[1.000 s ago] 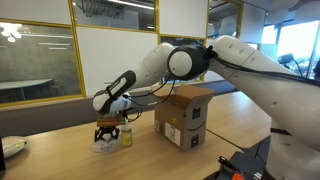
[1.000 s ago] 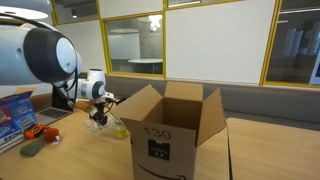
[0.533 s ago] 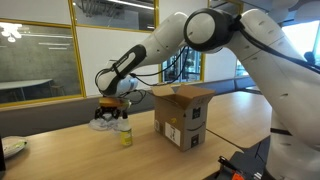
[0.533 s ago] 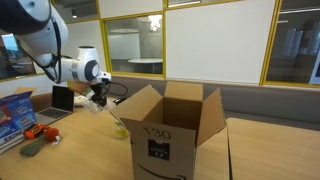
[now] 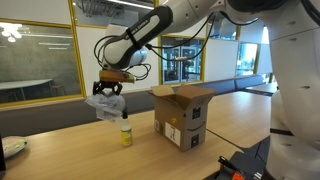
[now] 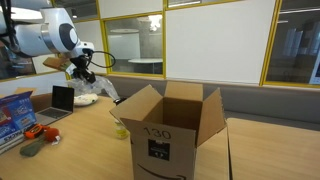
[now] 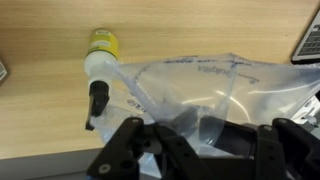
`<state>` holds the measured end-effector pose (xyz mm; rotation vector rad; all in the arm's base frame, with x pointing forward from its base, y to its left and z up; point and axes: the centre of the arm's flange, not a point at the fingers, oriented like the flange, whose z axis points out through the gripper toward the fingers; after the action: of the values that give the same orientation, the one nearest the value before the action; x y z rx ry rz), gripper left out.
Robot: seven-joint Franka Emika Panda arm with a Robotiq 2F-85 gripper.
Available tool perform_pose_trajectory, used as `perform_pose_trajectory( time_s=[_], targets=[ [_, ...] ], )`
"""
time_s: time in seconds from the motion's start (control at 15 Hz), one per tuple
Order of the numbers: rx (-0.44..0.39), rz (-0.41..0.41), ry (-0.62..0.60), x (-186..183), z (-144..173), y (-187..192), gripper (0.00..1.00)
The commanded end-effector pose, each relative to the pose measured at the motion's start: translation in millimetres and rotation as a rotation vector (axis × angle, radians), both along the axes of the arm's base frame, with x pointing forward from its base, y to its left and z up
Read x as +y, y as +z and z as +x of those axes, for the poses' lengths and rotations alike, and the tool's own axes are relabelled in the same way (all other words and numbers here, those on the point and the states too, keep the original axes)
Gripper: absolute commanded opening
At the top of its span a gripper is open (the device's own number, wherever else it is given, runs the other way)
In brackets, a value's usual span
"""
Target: Put the objects on the table in the box
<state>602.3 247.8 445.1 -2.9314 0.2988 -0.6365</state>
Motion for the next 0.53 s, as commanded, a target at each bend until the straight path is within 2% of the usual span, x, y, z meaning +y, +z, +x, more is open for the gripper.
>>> perform_pose_trajectory(
  time_s=[0.0,0.47],
  targets=[
    [-0.095,-0.034,-0.054,-21,-56,52,0.06],
    [-0.234,-0.099,-0.247,-79,-121,115,0.06]
  ],
)
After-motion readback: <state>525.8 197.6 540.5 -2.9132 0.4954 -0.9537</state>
